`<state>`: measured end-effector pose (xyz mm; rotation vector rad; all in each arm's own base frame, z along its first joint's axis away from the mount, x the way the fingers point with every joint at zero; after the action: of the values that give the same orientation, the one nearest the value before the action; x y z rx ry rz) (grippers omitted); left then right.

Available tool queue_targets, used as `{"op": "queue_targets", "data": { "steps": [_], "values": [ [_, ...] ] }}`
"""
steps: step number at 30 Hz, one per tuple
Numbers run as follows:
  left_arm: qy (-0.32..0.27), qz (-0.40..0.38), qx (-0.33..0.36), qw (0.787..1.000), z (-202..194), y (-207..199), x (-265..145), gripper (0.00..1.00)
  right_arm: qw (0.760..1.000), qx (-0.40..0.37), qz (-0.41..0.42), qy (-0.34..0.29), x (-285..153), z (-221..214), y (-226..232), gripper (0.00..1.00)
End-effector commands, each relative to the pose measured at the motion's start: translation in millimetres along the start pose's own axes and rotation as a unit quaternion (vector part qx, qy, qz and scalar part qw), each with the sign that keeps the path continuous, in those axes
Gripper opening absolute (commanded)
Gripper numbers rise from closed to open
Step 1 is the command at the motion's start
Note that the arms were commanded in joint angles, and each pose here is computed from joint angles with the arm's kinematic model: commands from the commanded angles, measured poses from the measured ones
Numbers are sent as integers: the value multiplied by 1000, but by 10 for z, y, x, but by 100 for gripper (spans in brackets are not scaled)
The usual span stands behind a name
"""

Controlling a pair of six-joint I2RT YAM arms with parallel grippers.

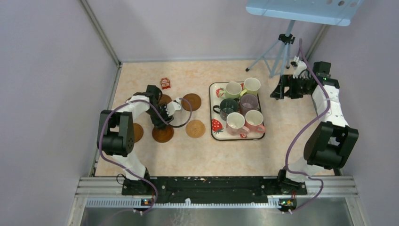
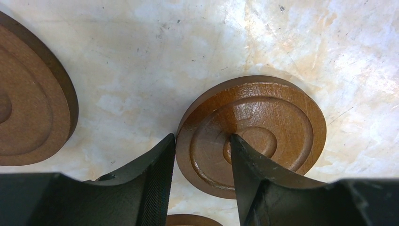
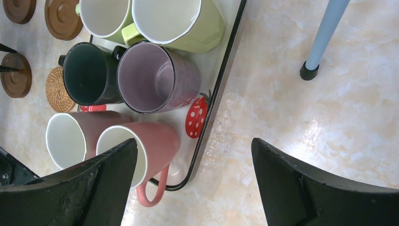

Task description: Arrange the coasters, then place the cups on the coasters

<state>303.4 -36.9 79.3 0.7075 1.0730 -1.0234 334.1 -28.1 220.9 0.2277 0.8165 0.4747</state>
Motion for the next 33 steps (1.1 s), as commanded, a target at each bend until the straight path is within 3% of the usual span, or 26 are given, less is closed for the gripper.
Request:
{"op": "queue_targets", "data": {
  "steps": [1, 9, 14, 16, 22, 26, 31, 33],
  "values": [
    [-27, 7, 1, 1000, 137, 66, -38, 54, 999, -21, 8, -30, -28, 208, 17, 89],
    [-52, 21, -4, 998, 298, 29, -410, 75, 999, -28, 14, -34, -49, 264, 53, 89],
    [-110, 40, -22, 993, 613, 65, -833, 87, 998, -42, 17, -42, -79, 334, 108, 89],
    [-135, 50, -33, 989, 770, 90, -991, 98, 998, -51, 20, -42, -85, 361, 141, 89],
    [-238, 48, -52, 969, 1330, 137, -1346, 99, 996, -76, 32, -29, -106, 345, 261, 89],
    [-273, 14, -37, 961, 1627, 227, -1341, 99, 996, -88, 32, -11, -130, 315, 355, 89],
    [-205, 7, 35, 978, 1946, 305, -959, 99, 997, -80, 22, 13, -187, 307, 445, 89],
    [-205, -8, 77, 976, 2064, 264, -820, 99, 997, -77, 20, 14, -222, 301, 474, 89]
  ]
}}
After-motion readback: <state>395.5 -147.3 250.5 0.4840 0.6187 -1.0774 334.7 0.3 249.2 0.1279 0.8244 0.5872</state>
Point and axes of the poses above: each gripper's point midway between its finger pads, its own x axis out along the fingers, its own y axis along the line the jaws close on, z = x × y, the point moved 6 cm from there along -x, back along the fingers, and after that the axes turned 1 degree about x, right-handed, at the moved point
